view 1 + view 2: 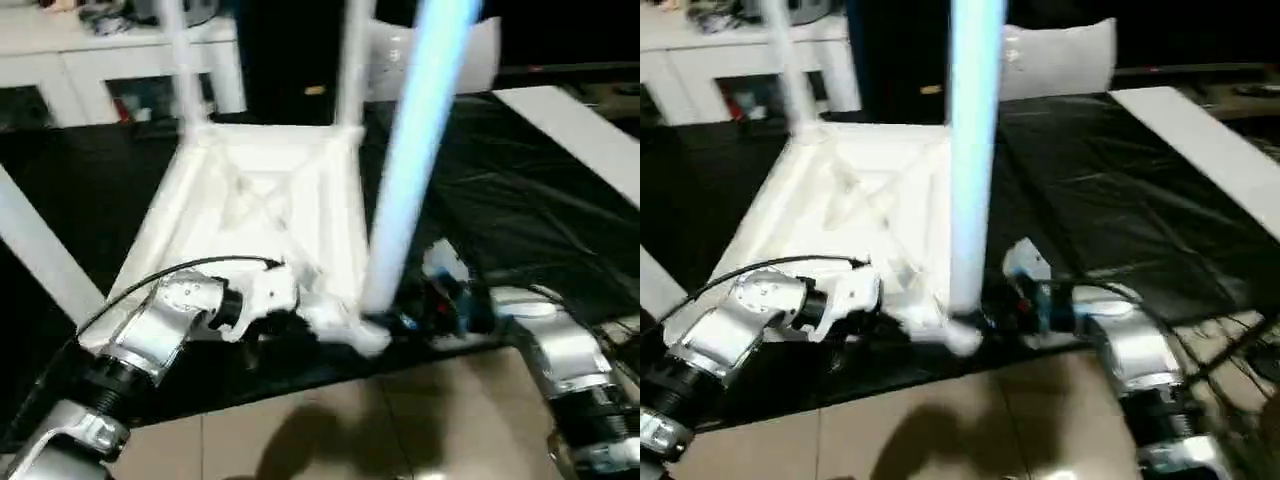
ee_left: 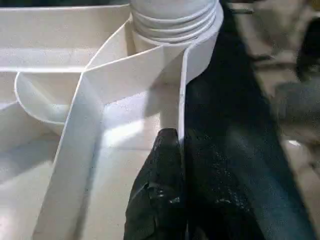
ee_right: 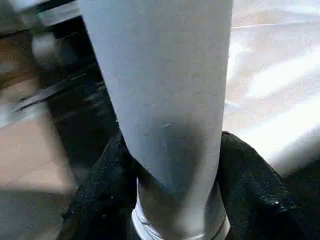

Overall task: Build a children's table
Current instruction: Rotate leg to tighten

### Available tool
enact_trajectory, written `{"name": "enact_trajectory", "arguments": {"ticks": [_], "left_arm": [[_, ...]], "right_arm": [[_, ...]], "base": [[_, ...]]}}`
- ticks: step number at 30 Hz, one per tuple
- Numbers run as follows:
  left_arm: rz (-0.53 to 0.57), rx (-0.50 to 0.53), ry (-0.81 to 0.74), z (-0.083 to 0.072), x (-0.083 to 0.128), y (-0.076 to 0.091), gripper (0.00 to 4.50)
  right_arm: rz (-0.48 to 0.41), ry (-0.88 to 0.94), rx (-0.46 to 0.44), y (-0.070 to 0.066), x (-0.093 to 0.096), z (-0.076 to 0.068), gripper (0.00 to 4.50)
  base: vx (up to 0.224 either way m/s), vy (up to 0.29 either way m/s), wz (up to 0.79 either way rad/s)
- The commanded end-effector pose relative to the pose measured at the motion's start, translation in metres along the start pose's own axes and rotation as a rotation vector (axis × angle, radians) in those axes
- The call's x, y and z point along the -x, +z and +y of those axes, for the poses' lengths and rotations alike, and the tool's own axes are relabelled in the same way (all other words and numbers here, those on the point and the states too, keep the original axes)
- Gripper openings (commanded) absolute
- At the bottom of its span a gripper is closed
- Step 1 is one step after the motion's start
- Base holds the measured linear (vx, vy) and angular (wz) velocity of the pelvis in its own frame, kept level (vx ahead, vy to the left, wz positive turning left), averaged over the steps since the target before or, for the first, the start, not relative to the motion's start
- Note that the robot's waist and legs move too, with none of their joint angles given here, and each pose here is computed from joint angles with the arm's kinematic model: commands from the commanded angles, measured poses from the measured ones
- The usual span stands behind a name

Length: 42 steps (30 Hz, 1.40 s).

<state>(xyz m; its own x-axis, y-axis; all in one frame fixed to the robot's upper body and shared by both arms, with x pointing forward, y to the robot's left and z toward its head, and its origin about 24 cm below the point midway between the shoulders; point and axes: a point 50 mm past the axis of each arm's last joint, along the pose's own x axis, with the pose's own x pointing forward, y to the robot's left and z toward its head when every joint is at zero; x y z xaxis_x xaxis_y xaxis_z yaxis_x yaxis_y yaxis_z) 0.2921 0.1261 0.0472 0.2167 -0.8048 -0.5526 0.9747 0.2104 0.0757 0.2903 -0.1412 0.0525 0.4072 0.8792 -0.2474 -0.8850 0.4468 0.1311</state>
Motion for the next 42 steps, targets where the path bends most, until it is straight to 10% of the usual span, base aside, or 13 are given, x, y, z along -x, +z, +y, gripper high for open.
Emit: {"name": "enact_trajectory", "arguments": {"ticks": [1,9,14,27,42], "left_arm": [[-0.084,-0.014,-0.010,-0.008,-0.016,0.019,0.00],[-0.121,0.047,0.198,-0.004,-0.053,0.051,0.00],[-0.114,0.049,0.271,-0.004,-0.061,0.061,0.00],[-0.034,-0.030,0.257,0.012,-0.029,0.026,0.00],[0.035,-0.227,-0.157,-0.001,-0.002,0.006,0.00]], "right_arm": [[0.050,-0.024,-0.031,-0.008,-0.017,0.005,1.96],[0.011,-0.387,-0.170,-0.002,-0.066,-0.006,1.95],[-0.031,-0.419,-0.158,0.006,-0.077,-0.003,2.74],[-0.060,-0.206,0.022,0.006,-0.014,-0.013,4.02],[0.031,0.098,0.168,0.016,0.030,-0.016,3.92]], "base": [[0.000,0.000,0.00],[0.000,0.000,0.00],[0.010,0.001,0.00],[0.000,0.000,0.00],[0.000,0.000,0.00]]}}
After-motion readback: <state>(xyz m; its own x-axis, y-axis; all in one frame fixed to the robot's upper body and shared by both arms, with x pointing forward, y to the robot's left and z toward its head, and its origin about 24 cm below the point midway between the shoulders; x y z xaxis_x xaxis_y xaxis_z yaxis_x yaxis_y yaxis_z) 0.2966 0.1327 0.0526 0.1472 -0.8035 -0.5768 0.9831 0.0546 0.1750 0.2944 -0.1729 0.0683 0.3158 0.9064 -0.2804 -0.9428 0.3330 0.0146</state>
